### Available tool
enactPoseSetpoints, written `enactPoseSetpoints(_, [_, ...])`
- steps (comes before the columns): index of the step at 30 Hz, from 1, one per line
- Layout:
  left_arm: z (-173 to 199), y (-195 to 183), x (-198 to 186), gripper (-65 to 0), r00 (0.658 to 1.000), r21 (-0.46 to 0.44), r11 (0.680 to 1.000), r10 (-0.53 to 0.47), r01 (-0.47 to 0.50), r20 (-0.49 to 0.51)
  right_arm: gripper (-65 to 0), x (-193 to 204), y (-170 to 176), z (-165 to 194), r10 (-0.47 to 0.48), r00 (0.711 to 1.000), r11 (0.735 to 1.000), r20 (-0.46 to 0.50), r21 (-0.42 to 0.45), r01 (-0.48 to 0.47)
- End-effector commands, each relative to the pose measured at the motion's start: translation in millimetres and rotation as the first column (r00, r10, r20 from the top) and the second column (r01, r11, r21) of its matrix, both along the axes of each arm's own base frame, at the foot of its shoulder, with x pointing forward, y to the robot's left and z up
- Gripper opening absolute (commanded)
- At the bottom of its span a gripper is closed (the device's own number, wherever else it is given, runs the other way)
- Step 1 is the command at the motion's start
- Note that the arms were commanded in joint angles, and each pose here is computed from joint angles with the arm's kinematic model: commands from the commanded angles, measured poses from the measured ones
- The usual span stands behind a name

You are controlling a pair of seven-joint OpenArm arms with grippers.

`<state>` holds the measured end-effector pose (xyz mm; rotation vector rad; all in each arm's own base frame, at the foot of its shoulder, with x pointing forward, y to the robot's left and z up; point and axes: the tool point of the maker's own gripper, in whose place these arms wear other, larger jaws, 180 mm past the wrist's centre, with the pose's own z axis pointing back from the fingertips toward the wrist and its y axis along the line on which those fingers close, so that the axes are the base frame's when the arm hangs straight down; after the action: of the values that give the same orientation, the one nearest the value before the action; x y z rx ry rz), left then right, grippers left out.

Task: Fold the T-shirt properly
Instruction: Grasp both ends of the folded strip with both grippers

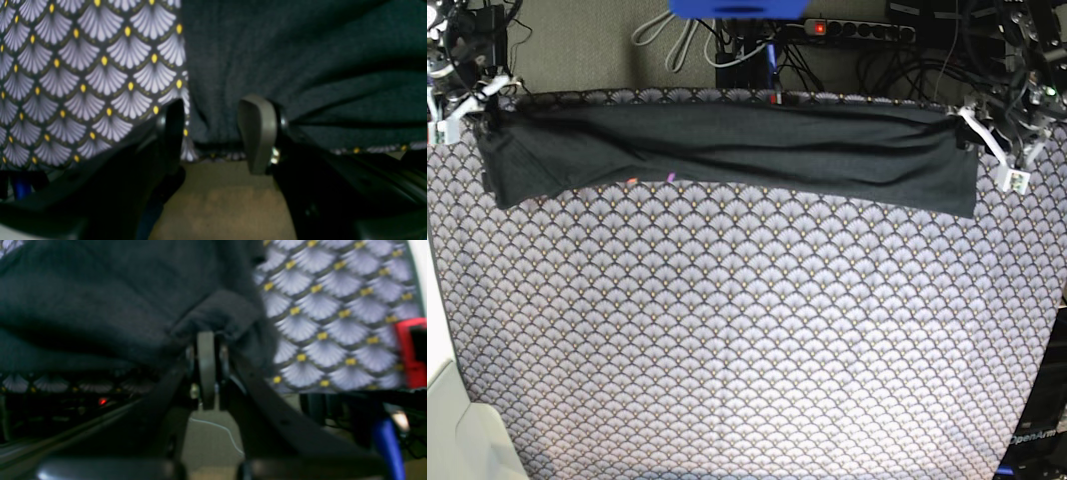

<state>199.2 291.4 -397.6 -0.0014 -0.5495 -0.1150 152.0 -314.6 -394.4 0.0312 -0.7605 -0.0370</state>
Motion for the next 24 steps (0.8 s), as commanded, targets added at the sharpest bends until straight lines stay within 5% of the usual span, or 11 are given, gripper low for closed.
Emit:
enactPoseSetpoints(1, [10,4,6,-35.7,1.0,0.016,1.0,-0.009,0.009,0.03,-65.0,6,-5,11,0.009,0.999,1.0,0.037,-0.016,-0.008])
enactPoseSetpoints(10, [11,3,6,-35.6,0.999,0.016,1.0,-0.018,0.017,0.032,-65.0,16,-7,9,0.011,0.999,0.999,0.041,-0.031,-0.01])
enactPoseSetpoints(15, [18,-6,8,-35.6,0.991,0.032,0.992,-0.122,0.121,0.048,-65.0,25,-9,0,0.02,1.0,0.997,0.007,-0.074,-0.02])
enactPoseSetpoints(24, [39,28,5,-35.4,0.994,0.077,0.997,-0.035,0.027,0.101,-65.0,29,4,-6,0.061,0.998,0.996,-0.006,-0.058,-0.062])
